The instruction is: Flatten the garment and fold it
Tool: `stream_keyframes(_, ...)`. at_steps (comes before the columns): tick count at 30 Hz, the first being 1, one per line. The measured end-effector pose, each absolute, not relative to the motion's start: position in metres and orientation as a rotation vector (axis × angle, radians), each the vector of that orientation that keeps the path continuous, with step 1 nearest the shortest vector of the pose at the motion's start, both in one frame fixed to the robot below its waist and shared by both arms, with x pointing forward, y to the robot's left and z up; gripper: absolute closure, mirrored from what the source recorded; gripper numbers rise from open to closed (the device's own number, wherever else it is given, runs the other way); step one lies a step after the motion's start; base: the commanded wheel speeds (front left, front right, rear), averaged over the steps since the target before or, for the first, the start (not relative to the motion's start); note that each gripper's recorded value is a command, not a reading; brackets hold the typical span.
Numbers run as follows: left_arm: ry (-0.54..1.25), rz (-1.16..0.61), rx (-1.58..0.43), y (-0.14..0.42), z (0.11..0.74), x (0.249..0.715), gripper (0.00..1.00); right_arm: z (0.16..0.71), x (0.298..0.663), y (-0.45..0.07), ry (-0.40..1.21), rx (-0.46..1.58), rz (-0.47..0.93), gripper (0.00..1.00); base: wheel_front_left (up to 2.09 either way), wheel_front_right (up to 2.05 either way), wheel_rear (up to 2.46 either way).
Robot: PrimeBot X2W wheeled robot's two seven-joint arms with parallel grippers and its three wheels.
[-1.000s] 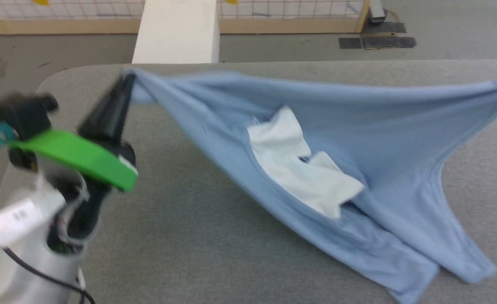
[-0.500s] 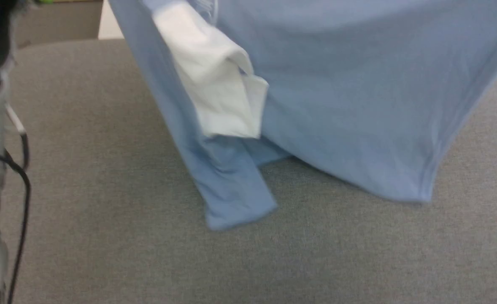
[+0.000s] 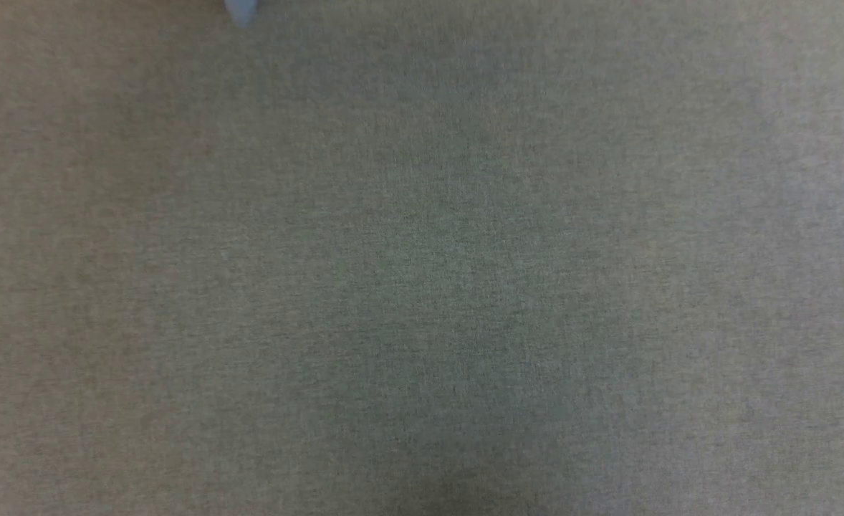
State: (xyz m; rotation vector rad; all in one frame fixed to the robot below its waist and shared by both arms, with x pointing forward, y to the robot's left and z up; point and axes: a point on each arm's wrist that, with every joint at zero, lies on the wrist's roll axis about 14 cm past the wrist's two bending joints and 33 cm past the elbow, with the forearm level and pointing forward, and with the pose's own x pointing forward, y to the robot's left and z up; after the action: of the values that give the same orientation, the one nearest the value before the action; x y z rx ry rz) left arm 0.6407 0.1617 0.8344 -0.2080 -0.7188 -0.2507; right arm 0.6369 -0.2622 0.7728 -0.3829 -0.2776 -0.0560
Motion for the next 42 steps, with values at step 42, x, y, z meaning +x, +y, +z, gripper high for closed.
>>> stream_keyframes(42, 0.912, -0.472, -0.277, 0.131, 0.395, 0.312, 1.0, 0.424, 0.381, -0.264, 0.644, -0.148, 0.076, 1.0, 0.0, 0.0, 0.0)
